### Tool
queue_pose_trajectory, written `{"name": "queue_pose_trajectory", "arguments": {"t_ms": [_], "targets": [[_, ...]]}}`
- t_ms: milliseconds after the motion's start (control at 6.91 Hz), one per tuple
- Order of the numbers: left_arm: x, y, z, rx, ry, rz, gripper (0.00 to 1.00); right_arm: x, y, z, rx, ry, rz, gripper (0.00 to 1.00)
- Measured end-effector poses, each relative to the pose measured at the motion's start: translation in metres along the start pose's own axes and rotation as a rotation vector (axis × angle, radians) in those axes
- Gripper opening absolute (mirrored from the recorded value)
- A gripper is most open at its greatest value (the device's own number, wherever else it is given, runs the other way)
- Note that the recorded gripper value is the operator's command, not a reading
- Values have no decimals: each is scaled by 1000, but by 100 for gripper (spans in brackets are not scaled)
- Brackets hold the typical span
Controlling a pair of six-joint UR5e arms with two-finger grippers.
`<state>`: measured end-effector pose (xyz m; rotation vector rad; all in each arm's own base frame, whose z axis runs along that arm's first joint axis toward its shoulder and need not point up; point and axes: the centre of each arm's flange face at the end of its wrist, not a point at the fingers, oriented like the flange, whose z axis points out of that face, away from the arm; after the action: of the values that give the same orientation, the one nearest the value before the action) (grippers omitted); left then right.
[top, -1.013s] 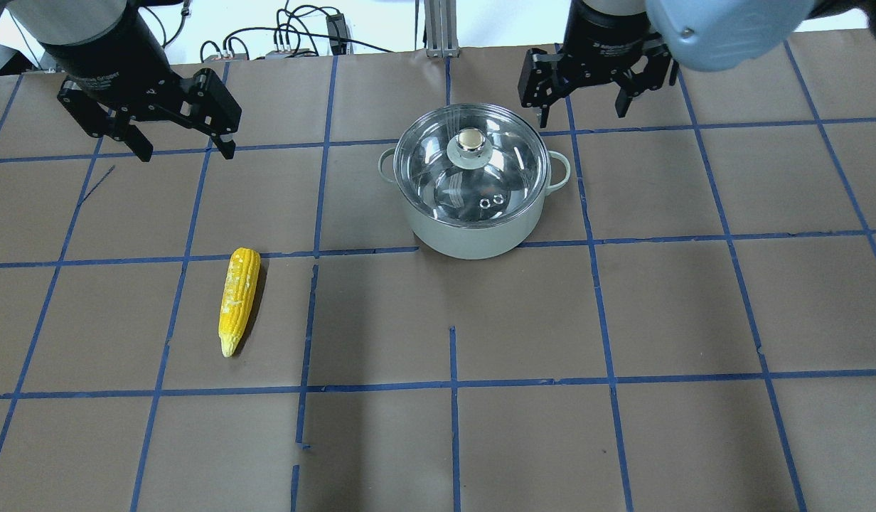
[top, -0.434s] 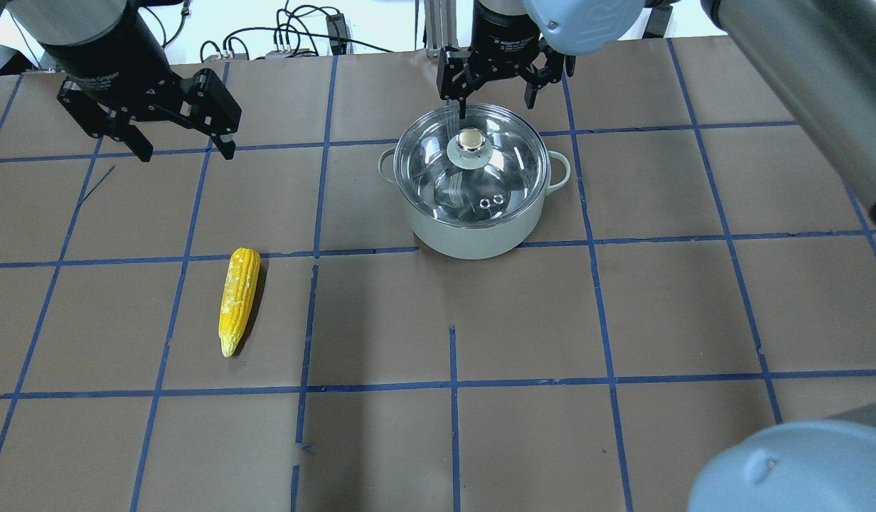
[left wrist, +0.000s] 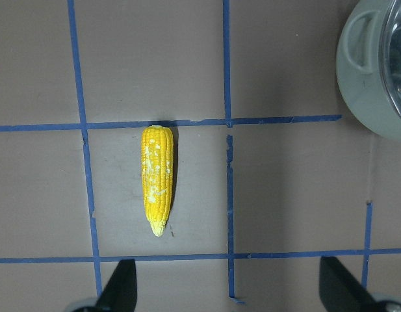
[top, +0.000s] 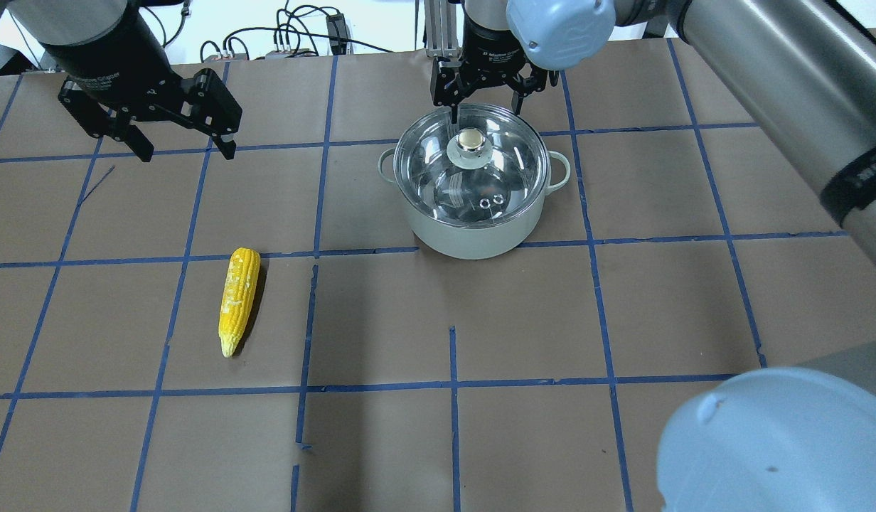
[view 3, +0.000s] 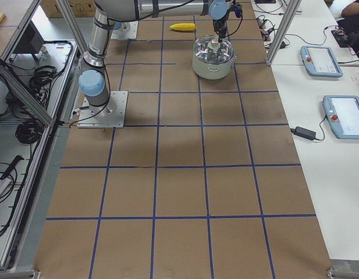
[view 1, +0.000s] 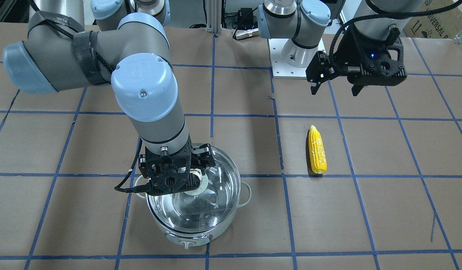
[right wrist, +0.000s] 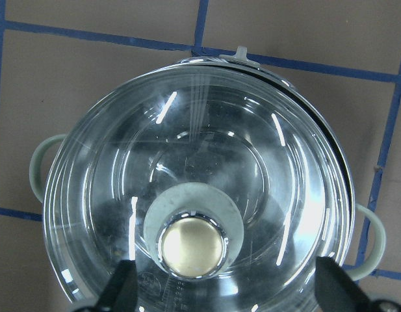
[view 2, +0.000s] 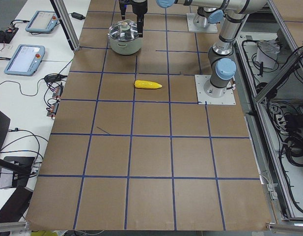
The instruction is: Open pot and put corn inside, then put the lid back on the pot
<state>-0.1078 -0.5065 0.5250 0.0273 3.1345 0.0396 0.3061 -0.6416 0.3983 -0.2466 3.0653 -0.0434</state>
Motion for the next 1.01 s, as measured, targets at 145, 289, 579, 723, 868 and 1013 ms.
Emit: {"name": "queue_pose_trajectory", "arguments": {"t_ms": [145,289,579,723,868,1013], "targets": [[0,0,0,0,0,0,100,-1,-3,7,-2,-7,1,95],[0,0,0,0,0,-1,100,-1,-4,11,-4,-10,1,95],[0,0,0,0,0,0,100,0,-4,17,-11,-9,0,94],[0,0,0,0,-1,0,100,0,-5,19,-12,-8,0,94],[-1,0,0,0,-1,-1,100,0,-7,23,-10,-6,1,94],[-1,0,0,0,-1,-1,100,0,-9,27,-11,-3,2,94]]}}
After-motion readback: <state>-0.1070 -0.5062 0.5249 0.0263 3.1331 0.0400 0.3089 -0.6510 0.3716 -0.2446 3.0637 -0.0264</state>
